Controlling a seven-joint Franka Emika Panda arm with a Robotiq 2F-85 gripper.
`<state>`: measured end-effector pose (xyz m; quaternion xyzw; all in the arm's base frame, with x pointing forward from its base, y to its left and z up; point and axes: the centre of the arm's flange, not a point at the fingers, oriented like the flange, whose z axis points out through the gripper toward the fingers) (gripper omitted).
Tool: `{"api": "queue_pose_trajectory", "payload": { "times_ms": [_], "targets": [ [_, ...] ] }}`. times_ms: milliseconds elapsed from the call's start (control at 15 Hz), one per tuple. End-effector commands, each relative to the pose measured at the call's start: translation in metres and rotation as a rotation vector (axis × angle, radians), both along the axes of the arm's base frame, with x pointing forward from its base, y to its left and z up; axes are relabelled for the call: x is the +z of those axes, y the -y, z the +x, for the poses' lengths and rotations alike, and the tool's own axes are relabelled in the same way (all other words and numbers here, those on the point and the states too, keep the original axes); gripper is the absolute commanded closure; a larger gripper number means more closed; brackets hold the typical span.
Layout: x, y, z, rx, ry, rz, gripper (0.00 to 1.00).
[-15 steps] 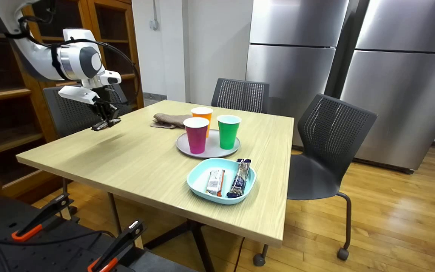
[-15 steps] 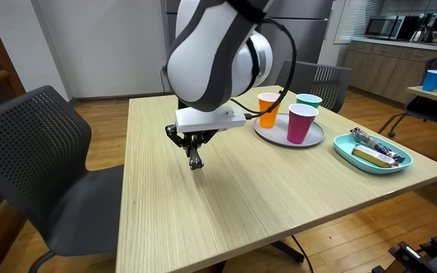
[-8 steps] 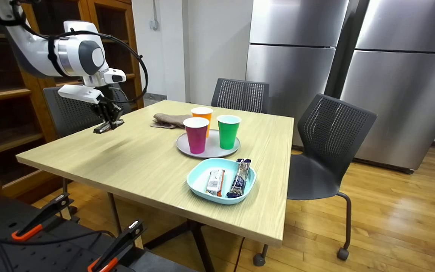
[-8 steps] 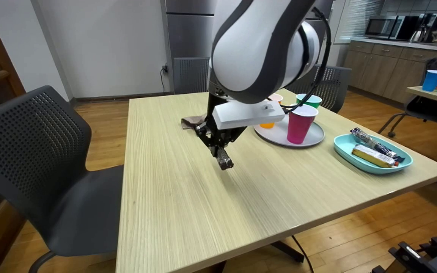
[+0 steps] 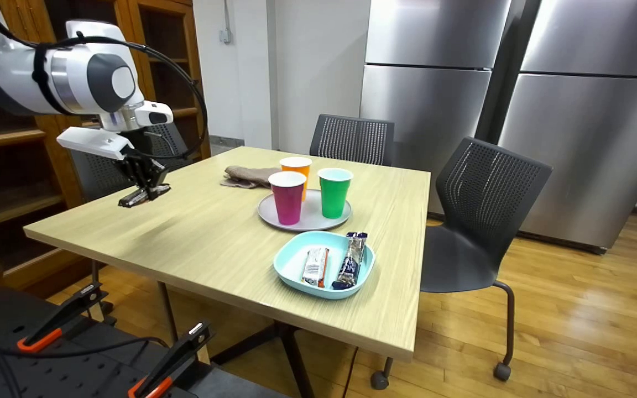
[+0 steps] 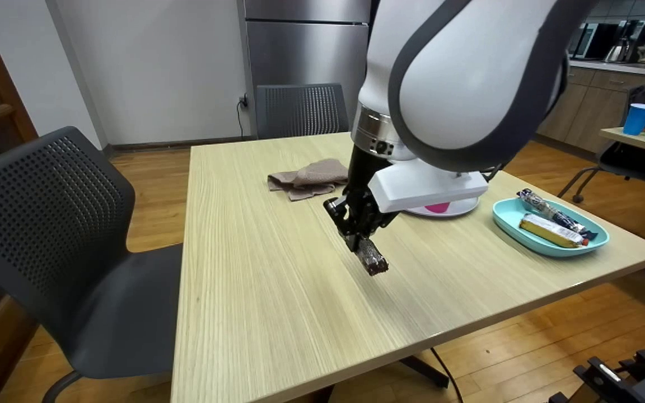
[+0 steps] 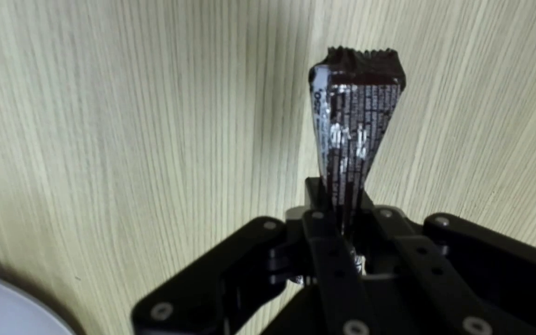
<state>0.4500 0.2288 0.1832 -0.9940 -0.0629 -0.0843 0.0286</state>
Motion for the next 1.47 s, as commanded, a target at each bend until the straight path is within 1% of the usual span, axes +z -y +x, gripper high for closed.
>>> {"api": "queue_pose_trajectory", "payload": {
  "times_ms": [0,267,667,933,1400],
  "targets": [
    [0.019,0.029,-0.032,-0.007,0.006,0.029,0.96],
    [0.027,0.066,-0.044,-0.028,0.014,0.038,0.96],
    [0.041,0.123,-0.048,-0.081,0.025,0.05,0.96],
    [0.047,0.156,-0.044,-0.106,0.028,0.053,0.96],
    [0.043,0.212,-0.026,-0.17,0.05,0.038,0.96]
  ]
}}
